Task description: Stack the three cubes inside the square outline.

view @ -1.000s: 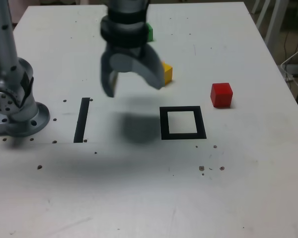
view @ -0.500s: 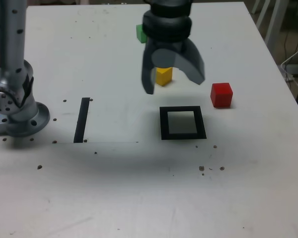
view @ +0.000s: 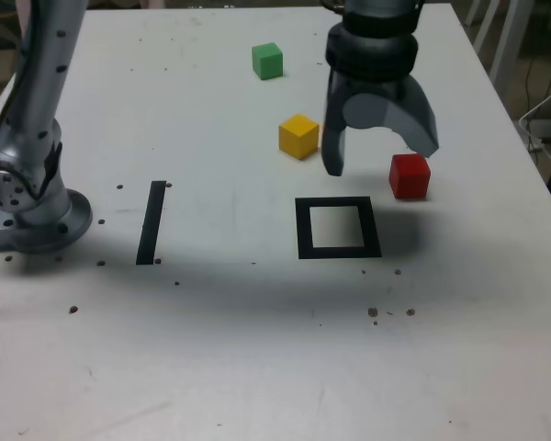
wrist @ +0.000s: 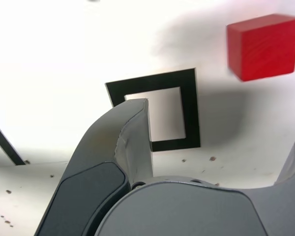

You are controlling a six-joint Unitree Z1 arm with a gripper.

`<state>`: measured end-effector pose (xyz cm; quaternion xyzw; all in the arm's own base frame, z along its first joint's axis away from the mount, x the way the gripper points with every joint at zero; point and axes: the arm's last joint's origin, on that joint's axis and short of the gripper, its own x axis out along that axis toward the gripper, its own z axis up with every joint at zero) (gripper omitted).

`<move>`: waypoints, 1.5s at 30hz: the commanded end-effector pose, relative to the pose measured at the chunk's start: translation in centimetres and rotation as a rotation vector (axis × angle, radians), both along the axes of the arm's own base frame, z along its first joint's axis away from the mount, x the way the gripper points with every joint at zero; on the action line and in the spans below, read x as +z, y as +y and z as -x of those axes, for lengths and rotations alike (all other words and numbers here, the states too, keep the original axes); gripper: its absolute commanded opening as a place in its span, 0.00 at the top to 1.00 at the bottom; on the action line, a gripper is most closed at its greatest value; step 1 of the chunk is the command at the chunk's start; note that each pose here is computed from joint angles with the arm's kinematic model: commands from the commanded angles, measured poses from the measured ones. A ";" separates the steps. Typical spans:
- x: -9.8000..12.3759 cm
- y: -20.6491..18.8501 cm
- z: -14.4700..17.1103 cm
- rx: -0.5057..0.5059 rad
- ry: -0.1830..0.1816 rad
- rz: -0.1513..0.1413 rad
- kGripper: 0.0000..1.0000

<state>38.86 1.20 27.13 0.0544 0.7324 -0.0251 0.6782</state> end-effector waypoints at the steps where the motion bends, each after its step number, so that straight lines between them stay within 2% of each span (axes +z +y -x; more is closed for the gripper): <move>1: -0.3 0.4 -0.6 0.004 0.001 -0.002 0.00; 16: -2.8 2.6 -4.3 0.008 0.012 0.015 0.01; 27: -4.8 3.9 -6.6 0.003 0.046 0.067 0.08; 31: -5.4 3.9 -7.0 0.002 0.065 0.088 0.16; 35: -5.9 3.9 -7.3 0.002 0.081 0.098 0.32; 41: -6.2 4.0 -7.4 0.001 0.087 0.080 0.63; 45: -6.1 4.1 -7.3 -0.003 0.089 0.068 0.70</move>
